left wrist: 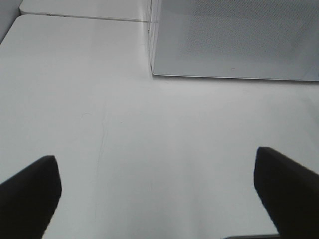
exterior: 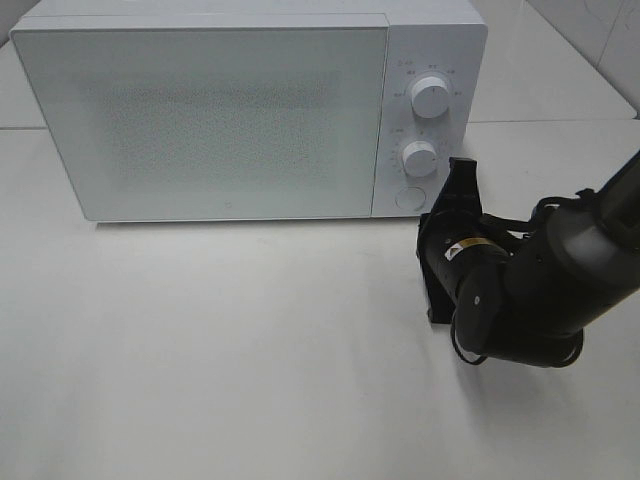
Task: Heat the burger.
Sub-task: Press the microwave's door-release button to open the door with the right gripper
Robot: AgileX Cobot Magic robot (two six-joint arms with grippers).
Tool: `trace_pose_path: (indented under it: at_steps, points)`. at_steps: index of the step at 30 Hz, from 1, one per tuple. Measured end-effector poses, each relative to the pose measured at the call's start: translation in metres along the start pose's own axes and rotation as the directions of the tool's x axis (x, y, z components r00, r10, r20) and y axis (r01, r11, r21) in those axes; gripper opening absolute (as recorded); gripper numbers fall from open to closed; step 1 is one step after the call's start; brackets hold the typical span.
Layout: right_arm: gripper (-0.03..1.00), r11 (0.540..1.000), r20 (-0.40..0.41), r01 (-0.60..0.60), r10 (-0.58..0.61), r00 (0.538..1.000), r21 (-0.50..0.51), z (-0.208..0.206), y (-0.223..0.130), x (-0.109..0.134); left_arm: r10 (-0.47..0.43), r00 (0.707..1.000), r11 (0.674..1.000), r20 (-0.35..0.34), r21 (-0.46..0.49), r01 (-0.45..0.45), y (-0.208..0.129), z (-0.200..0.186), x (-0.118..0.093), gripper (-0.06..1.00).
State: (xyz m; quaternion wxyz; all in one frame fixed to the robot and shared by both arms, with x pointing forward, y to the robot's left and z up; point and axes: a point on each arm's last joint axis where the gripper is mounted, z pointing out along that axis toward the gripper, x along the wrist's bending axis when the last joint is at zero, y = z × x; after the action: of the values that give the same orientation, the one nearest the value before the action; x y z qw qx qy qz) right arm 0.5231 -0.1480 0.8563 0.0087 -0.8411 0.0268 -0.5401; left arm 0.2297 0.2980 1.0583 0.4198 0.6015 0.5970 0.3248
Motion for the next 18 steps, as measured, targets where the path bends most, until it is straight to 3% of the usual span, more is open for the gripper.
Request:
trace_pose_path:
  at_steps: [18]
  points:
    - [0.01, 1.0, -0.032, 0.016, -0.016, 0.999, 0.004, 0.033, -0.008, 0.005, 0.0, 1.0, 1.0, 0.0, 0.0, 0.0, 0.0, 0.0, 0.0, 0.99]
